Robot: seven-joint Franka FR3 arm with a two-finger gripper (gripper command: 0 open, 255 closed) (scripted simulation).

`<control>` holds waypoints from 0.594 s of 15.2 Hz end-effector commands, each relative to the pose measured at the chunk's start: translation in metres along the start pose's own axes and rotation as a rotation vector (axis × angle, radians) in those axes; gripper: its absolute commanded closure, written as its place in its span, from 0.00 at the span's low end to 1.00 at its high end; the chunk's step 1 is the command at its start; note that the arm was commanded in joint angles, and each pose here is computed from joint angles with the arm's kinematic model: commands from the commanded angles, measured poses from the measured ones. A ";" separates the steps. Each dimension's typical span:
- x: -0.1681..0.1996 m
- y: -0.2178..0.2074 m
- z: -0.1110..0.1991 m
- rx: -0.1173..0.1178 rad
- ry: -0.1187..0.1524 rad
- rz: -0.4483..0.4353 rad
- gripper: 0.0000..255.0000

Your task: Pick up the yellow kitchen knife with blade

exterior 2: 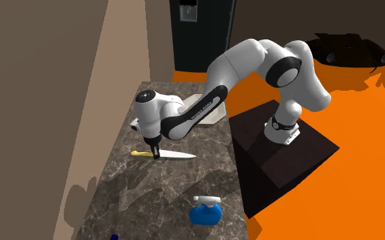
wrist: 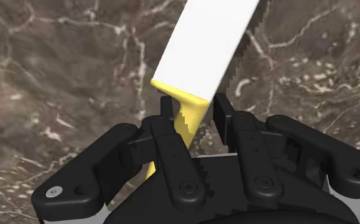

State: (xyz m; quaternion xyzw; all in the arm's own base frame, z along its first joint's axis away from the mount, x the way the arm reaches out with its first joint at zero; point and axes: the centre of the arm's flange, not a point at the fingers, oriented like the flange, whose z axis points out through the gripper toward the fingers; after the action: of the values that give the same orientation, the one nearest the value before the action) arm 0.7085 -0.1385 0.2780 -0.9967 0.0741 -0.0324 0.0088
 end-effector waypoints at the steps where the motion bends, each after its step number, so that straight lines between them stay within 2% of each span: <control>1: 0.000 0.000 0.000 0.000 0.000 0.000 1.00; 3: 0.001 -0.001 0.001 0.000 0.000 0.000 1.00; 9: 0.003 -0.002 -0.031 0.000 0.000 0.000 1.00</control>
State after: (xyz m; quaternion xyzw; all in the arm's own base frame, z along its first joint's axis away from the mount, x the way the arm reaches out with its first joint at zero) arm 0.7100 -0.1376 0.3043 -0.9967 0.0741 -0.0326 0.0088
